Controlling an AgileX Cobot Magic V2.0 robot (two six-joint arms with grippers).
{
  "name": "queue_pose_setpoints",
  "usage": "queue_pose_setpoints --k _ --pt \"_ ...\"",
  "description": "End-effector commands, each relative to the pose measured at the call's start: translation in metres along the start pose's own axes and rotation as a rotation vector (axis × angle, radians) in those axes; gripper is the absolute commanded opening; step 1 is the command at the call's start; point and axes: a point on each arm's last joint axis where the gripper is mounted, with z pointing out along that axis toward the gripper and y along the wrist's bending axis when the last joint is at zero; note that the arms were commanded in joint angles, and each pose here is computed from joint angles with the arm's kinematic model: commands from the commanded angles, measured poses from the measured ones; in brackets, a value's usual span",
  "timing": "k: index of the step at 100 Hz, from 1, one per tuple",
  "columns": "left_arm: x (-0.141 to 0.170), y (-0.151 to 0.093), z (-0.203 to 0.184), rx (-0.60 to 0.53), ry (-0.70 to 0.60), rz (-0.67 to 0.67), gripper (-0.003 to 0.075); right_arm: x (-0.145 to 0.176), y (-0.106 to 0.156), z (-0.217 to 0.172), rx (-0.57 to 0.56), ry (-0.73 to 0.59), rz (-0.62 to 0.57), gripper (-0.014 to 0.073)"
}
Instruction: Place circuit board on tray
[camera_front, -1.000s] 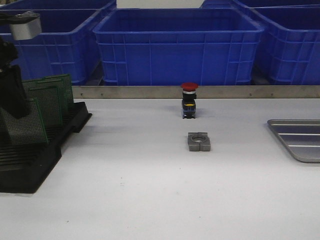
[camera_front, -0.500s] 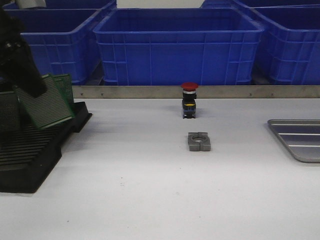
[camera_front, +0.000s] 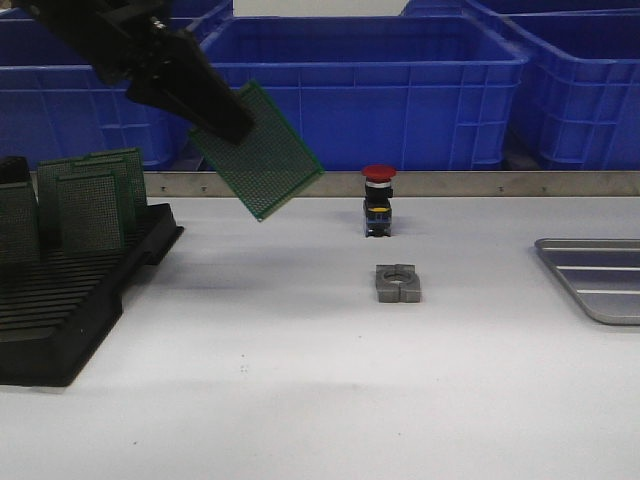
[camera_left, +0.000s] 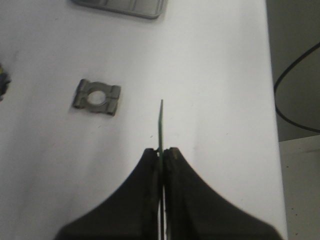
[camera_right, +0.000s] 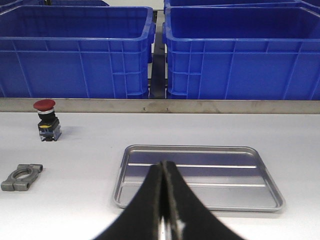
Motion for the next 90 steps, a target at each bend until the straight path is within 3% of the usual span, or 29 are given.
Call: queue_pose_setpoints --k 1,43,75,90 --pt "-0.037 -0.028 -0.007 0.070 -0.086 0.070 -0.0020 -0.013 0.000 -0.003 0.003 -0.118 -0.012 -0.0059" --pt "-0.070 -0.074 0.038 0.219 -0.062 0.194 -0.0020 -0.013 0.000 -0.003 0.003 -0.119 -0.012 -0.0059" --pt "-0.071 -0.075 0.040 0.222 -0.062 0.198 -0.0020 -0.020 0.000 -0.005 0.002 -0.094 0.011 -0.0059" --pt "-0.071 -0.075 0.040 0.222 -0.062 0.198 -0.0020 -0.040 0.000 -0.008 0.002 0.040 0.004 -0.0059"
